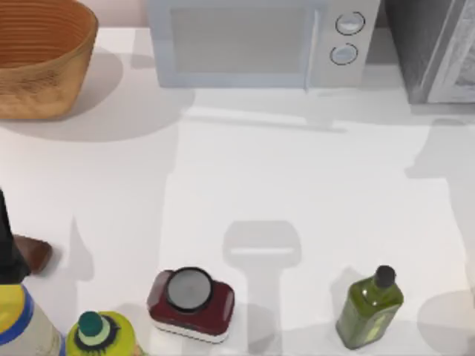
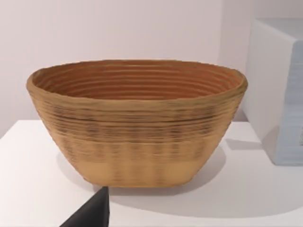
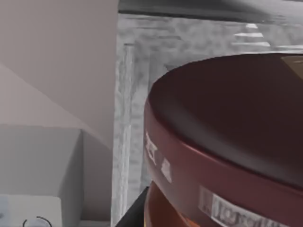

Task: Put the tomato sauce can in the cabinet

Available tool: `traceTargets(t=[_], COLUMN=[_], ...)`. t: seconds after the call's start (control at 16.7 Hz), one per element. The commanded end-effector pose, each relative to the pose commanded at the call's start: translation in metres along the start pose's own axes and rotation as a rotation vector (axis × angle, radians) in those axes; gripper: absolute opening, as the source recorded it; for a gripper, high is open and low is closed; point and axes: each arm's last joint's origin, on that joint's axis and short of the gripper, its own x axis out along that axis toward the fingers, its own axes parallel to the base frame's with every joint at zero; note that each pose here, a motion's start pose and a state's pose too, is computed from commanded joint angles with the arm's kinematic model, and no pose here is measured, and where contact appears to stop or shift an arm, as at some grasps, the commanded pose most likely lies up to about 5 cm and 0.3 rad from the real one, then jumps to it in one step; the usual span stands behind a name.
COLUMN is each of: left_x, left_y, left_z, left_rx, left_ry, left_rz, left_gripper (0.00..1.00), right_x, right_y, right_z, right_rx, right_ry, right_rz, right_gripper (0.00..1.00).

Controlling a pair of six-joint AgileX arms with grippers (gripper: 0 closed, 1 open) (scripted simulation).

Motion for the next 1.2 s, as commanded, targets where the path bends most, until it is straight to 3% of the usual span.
traceTargets(t=[0.24,0.48,1.2], left_x=[0.000,0.000,0.000], left_y=[0.000,0.000,0.000], left_z=[0.000,0.000,0.000], left_rx=[0.000,0.000,0.000], left_ry=[0.000,0.000,0.000], left_rz=[0.000,0.000,0.000], left_gripper=[1.00,1.00,1.00], right_x=[0.035,0.067,0.099], right_y=[0.007,0.019,0.029], right_z=[0.079,0.125,0.140], right_rx=[0.021,0.055,0.076], right_ry=[-0.028,-0.039,-0.025], right_rz=[0.004,0.021,0.036], right_gripper=[0.00,0.00,0.00])
